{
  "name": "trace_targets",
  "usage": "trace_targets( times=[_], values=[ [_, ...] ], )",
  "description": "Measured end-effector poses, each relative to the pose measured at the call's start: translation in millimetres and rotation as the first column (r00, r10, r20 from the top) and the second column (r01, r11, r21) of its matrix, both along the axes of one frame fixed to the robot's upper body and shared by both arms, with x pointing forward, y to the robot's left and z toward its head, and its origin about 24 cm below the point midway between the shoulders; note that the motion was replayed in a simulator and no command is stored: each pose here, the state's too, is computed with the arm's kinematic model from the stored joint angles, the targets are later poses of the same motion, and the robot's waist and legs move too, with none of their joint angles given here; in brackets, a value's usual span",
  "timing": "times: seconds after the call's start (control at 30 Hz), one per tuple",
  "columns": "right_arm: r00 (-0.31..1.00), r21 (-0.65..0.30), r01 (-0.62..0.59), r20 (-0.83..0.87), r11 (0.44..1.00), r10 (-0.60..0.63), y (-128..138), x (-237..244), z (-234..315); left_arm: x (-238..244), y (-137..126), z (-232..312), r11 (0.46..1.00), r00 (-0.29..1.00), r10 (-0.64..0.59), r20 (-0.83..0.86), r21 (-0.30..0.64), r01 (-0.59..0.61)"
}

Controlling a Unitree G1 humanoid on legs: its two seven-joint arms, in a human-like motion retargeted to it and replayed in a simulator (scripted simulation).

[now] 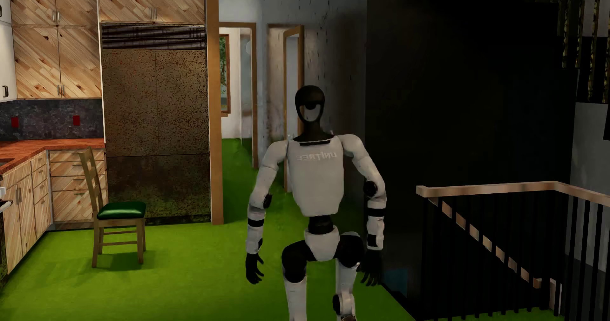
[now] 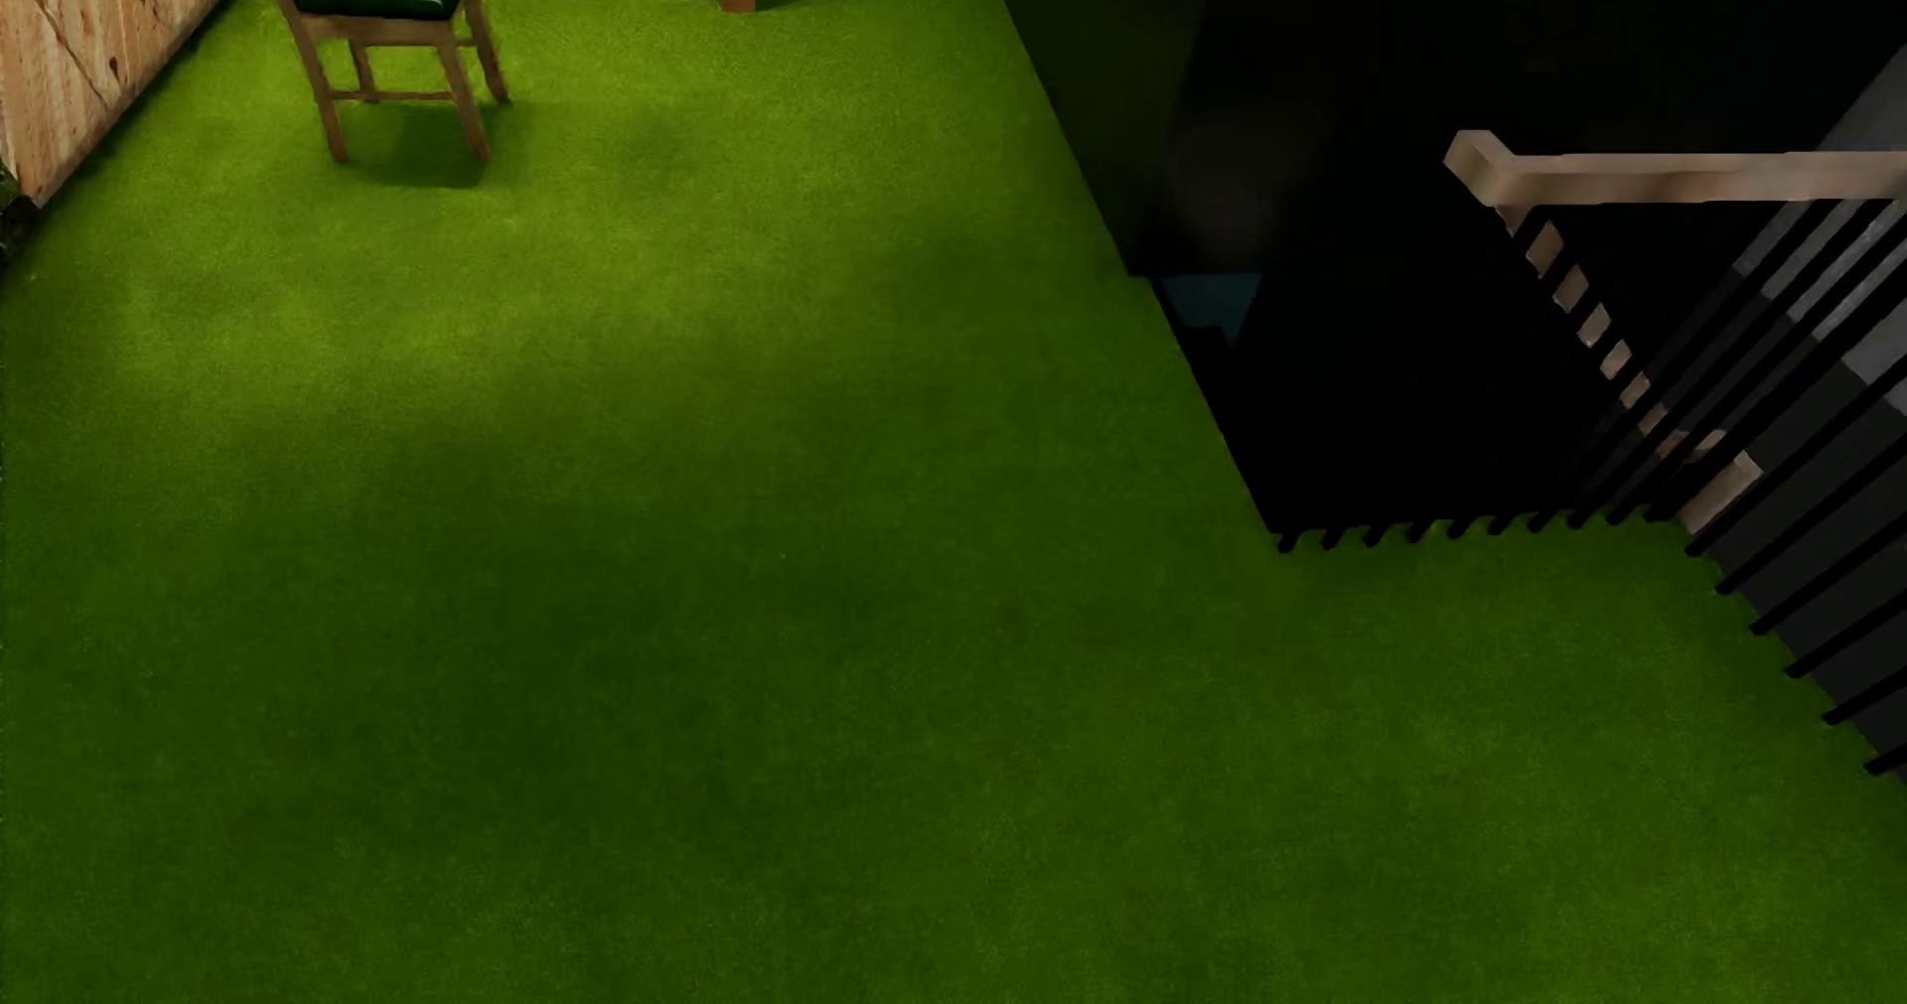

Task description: Move towards the door

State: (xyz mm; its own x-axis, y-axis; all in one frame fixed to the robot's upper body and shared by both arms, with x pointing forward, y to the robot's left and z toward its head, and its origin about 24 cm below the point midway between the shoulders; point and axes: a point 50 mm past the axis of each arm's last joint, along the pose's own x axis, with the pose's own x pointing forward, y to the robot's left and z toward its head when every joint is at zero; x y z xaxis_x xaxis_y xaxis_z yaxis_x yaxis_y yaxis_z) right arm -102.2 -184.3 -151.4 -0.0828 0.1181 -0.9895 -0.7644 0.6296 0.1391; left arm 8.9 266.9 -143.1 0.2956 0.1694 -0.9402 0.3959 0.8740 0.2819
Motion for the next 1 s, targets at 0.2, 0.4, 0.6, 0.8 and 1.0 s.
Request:
trace_targets(
  times=[0.2, 0.4, 0.6, 0.8, 1.0],
  values=[
    [0.94, -0.033, 0.183, 0.298, 0.983, -0.165, -28, 97, -2, 64, 10, 25, 0.999, 0.961, 0.045, 0.274, -0.006, -0.046],
    [0.933, -0.053, 0.114, 0.35, 0.992, -0.088, -32, 132, -5, -59, -25, -16, 0.957, 0.908, -0.291, -0.3, -0.078, 0.281],
    [0.91, -0.047, 0.175, 0.39, 0.983, -0.143, -43, 132, 3, -104, -48, -8, 0.98, 0.926, -0.181, -0.332, -0.143, 0.141],
    [0.958, -0.044, 0.13, 0.263, 0.991, -0.115, -29, 87, -3, -95, -38, -8, 0.982, 0.932, -0.179, -0.315, -0.118, 0.149],
    [0.976, 0.058, 0.103, 0.186, 0.993, -0.112, 6, 54, 0, -37, 2, -6, 0.995, 0.979, -0.098, -0.181, 0.014, 0.102]
  ],
)
